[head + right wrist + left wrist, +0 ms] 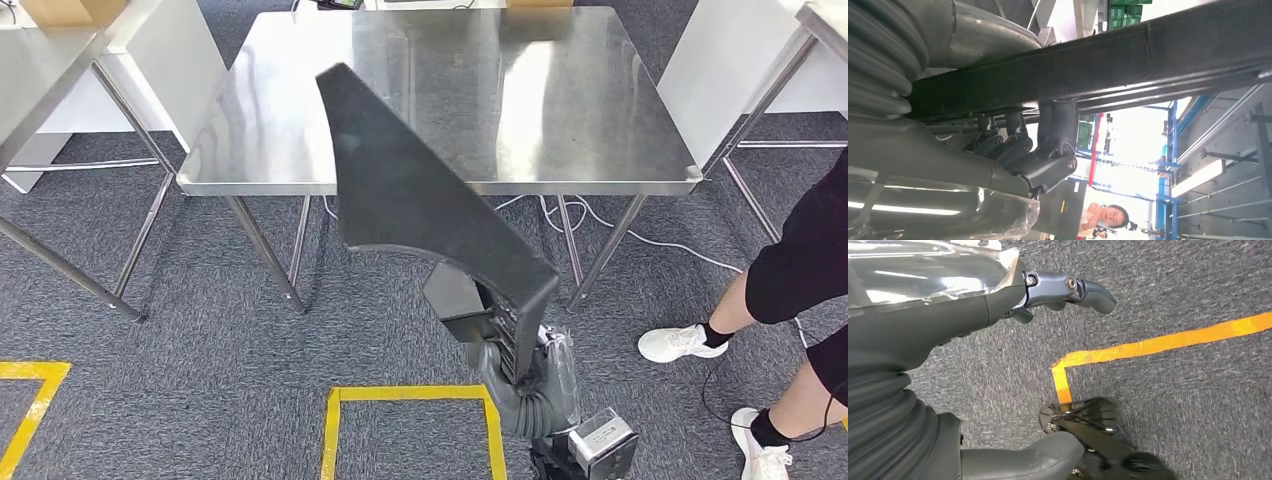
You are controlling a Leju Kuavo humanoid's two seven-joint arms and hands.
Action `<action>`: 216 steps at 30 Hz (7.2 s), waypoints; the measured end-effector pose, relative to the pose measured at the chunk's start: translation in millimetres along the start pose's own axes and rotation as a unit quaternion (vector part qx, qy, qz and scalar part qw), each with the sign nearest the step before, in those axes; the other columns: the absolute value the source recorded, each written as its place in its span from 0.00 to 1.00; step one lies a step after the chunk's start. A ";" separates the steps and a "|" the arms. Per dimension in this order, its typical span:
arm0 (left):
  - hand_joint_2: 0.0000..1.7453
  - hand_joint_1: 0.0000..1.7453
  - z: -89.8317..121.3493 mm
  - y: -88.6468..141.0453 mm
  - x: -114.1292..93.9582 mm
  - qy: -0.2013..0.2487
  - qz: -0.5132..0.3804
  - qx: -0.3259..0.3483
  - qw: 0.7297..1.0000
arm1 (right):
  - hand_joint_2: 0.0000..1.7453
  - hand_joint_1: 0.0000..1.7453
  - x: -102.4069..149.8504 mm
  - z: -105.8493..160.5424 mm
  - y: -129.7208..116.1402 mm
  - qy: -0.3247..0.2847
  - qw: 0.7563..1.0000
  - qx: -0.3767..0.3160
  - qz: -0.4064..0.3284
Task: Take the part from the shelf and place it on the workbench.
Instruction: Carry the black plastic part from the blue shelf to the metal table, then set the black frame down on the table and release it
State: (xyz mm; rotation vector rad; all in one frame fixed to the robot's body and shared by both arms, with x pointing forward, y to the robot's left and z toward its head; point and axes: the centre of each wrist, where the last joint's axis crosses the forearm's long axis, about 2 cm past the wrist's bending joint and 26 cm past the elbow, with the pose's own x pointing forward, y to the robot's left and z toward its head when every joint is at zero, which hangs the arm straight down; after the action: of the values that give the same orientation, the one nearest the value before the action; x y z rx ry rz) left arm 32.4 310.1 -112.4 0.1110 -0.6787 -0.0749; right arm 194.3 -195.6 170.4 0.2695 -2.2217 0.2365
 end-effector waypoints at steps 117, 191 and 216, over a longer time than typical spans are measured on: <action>0.00 0.00 -7.5 6.7 10.7 0.014 0.036 0.011 0.999 | 0.00 0.00 -159.8 -128.4 -99.9 0.251 0.589 0.075 0.765; 0.00 0.00 3.7 -13.0 -0.5 0.056 0.100 0.144 0.983 | 0.00 0.00 -16.4 -45.3 50.4 -0.099 0.889 0.143 -0.425; 0.00 0.00 5.2 -9.7 -3.7 0.044 0.093 0.118 0.988 | 0.00 0.00 -15.2 -21.5 26.2 -0.101 0.918 0.087 -0.373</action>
State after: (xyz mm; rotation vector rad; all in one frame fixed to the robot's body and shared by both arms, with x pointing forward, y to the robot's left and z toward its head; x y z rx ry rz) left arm 25.9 300.5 -111.9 0.2763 -0.6040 0.1885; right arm 212.4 -163.1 169.6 1.2503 -2.1253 -0.0188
